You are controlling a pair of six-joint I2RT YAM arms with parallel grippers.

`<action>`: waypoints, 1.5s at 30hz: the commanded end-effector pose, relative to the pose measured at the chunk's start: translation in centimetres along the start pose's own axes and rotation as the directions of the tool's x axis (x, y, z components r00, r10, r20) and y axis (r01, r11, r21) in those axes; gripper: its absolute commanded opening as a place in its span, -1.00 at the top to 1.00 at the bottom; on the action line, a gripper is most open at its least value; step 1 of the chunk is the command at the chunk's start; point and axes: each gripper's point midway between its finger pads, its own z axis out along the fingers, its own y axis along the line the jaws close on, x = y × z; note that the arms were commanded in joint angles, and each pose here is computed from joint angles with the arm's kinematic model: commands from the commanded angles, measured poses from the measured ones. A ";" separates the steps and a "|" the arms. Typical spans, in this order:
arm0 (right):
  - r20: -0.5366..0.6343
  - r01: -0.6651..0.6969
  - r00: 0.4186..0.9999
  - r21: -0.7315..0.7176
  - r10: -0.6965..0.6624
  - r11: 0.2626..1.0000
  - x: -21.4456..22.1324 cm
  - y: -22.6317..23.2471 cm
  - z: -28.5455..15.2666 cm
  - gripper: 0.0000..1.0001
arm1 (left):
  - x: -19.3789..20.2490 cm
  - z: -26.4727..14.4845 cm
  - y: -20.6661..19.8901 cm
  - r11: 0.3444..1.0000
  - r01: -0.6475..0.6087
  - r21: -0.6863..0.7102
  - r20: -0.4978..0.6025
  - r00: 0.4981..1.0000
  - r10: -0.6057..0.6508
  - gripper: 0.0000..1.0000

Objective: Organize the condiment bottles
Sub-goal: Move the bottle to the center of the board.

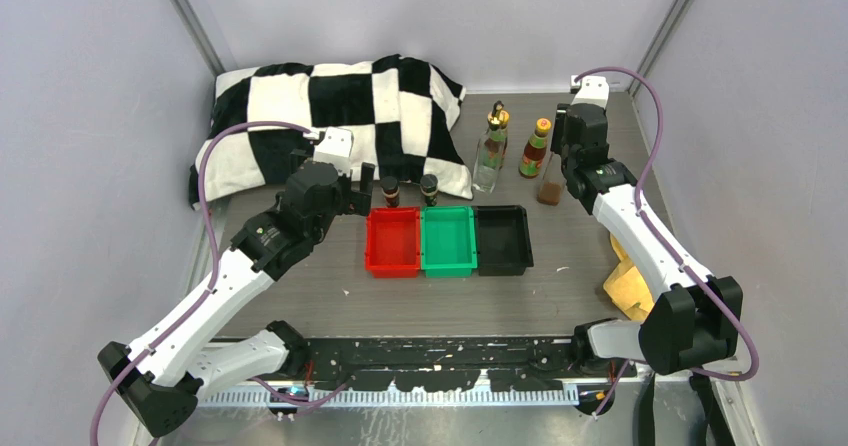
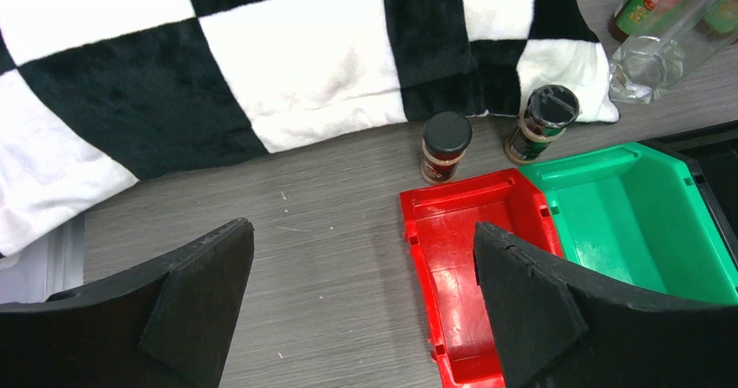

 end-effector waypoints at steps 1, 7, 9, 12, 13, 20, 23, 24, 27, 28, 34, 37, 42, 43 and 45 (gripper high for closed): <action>0.186 -0.106 0.977 0.008 0.103 0.994 -6.2 -1.1 -1.2 0.98 | -1.0 0.1 -0.5 1.000 0.018 0.020 0.041 0.999 -0.019 -0.95; 0.187 -0.125 0.975 0.025 0.119 0.992 -6.4 -2.2 -0.4 0.98 | -1.1 0.0 -0.5 1.000 0.019 0.019 0.043 0.999 -0.020 -0.95; 0.187 -0.134 0.974 0.030 0.127 0.990 -6.4 -2.6 -0.1 0.98 | -1.0 0.1 -0.5 1.000 0.018 0.019 0.039 0.999 -0.018 -0.95; 0.183 -0.141 0.974 0.039 0.132 0.989 -6.2 -3.0 0.4 0.98 | -0.9 0.3 -0.6 1.000 0.015 0.021 0.035 0.999 -0.016 -0.95; 0.182 -0.142 0.974 0.041 0.132 0.989 -6.2 -3.0 0.5 0.98 | -0.9 0.3 -0.7 1.000 0.014 0.022 0.034 0.999 -0.015 -0.95; 0.171 -0.142 0.976 0.048 0.132 0.989 -5.6 -3.3 0.9 0.98 | -0.9 0.3 -0.6 1.000 0.014 0.021 0.033 0.999 -0.014 -0.95; 0.174 -0.145 0.976 0.053 0.133 0.988 -5.7 -3.5 0.8 0.98 | -0.9 0.3 -0.6 1.000 0.016 0.021 0.033 0.999 -0.017 -0.95; 0.175 -0.144 0.975 0.054 0.133 0.988 -5.7 -3.6 0.8 0.98 | -0.9 0.3 -0.6 1.000 0.016 0.021 0.033 0.999 -0.016 -0.95; 0.177 -0.145 0.975 0.050 0.134 0.988 -5.8 -3.6 0.8 0.98 | -0.9 0.2 -0.6 1.000 0.018 0.022 0.034 0.999 -0.018 -0.95; 0.176 -0.144 0.975 0.053 0.133 0.988 -5.8 -3.6 0.8 0.98 | -0.9 0.2 -0.6 1.000 0.018 0.023 0.034 0.999 -0.018 -0.95; 0.166 -0.141 0.978 0.059 0.130 0.988 -5.3 -3.7 1.0 0.98 | -0.9 0.2 -0.6 1.000 0.018 0.025 0.035 0.999 -0.019 -0.94; 0.163 -0.143 0.978 0.057 0.132 0.988 -5.1 -3.7 1.0 0.98 | -0.8 0.1 -0.6 1.000 0.018 0.023 0.037 0.999 -0.019 -0.95; 0.156 -0.145 0.979 0.057 0.134 0.988 -4.6 -3.6 1.0 0.98 | -0.8 0.2 -0.6 1.000 0.017 0.026 0.034 0.999 -0.018 -0.95; 0.171 -0.154 0.975 0.056 0.143 0.986 -4.9 -3.7 1.0 0.98 | -0.9 0.1 -0.7 0.999 0.019 0.027 0.036 0.999 -0.020 -0.94; 0.176 -0.162 0.973 0.058 0.150 0.985 -5.0 -3.7 0.9 0.96 | -0.9 0.1 -0.6 0.999 0.018 0.028 0.037 0.999 -0.019 -0.94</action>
